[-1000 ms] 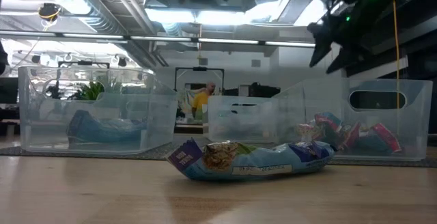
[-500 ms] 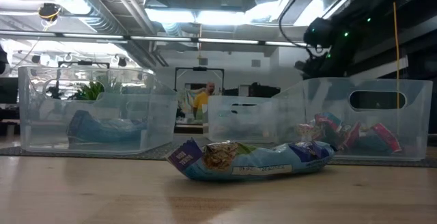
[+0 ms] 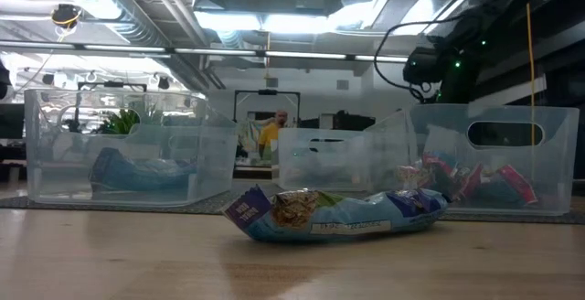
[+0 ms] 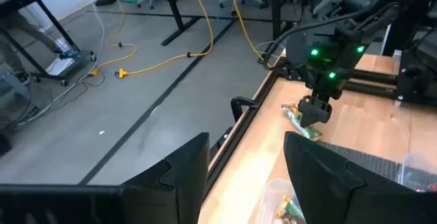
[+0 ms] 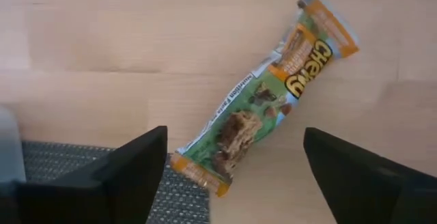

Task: Pick and place Granola Bars by type
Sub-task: Put the yellow granola bar into the top transparent bin

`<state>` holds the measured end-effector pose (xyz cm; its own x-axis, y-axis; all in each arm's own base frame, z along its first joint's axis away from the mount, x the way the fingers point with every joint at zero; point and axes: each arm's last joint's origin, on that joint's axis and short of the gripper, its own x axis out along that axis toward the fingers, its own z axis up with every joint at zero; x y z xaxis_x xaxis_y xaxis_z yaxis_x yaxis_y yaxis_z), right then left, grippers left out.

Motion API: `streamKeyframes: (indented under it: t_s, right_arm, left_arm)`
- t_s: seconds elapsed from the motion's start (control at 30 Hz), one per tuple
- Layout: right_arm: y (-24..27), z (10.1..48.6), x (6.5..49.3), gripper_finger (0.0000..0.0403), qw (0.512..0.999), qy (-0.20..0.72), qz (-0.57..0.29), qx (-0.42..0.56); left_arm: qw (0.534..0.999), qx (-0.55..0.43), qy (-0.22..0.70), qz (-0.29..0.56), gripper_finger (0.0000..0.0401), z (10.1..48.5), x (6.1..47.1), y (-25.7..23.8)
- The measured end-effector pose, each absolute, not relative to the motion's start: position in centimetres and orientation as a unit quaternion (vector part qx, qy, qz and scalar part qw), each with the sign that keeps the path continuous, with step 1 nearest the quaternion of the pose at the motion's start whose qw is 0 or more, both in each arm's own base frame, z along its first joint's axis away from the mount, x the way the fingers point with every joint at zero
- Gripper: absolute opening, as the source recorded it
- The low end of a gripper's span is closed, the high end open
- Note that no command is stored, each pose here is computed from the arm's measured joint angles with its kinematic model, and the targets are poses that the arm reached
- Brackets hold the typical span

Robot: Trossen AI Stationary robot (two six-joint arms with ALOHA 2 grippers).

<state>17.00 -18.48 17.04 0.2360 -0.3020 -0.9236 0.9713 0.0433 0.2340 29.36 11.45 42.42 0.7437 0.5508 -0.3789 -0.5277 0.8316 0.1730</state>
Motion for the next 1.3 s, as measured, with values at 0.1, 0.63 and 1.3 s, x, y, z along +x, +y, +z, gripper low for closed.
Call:
streamKeyframes:
  t_s: [0.1,0.63,1.3]
  right_arm:
    - [-18.8,16.3,16.9,0.034,0.611,0.359,-0.514,0.483]
    - [-20.4,13.7,17.9,0.0249,0.561,0.403,-0.523,0.5]
    - [-20.6,16.0,18.8,0.0006,0.63,0.406,-0.46,0.477]
  left_arm:
    - [0.933,0.04,0.215,0.286,0.0182,42.4,29.4,11.5]
    - [0.94,0.054,0.219,0.255,0.0182,42.4,29.4,11.3]
    - [0.943,0.055,0.219,0.244,0.0182,42.4,29.7,10.7]
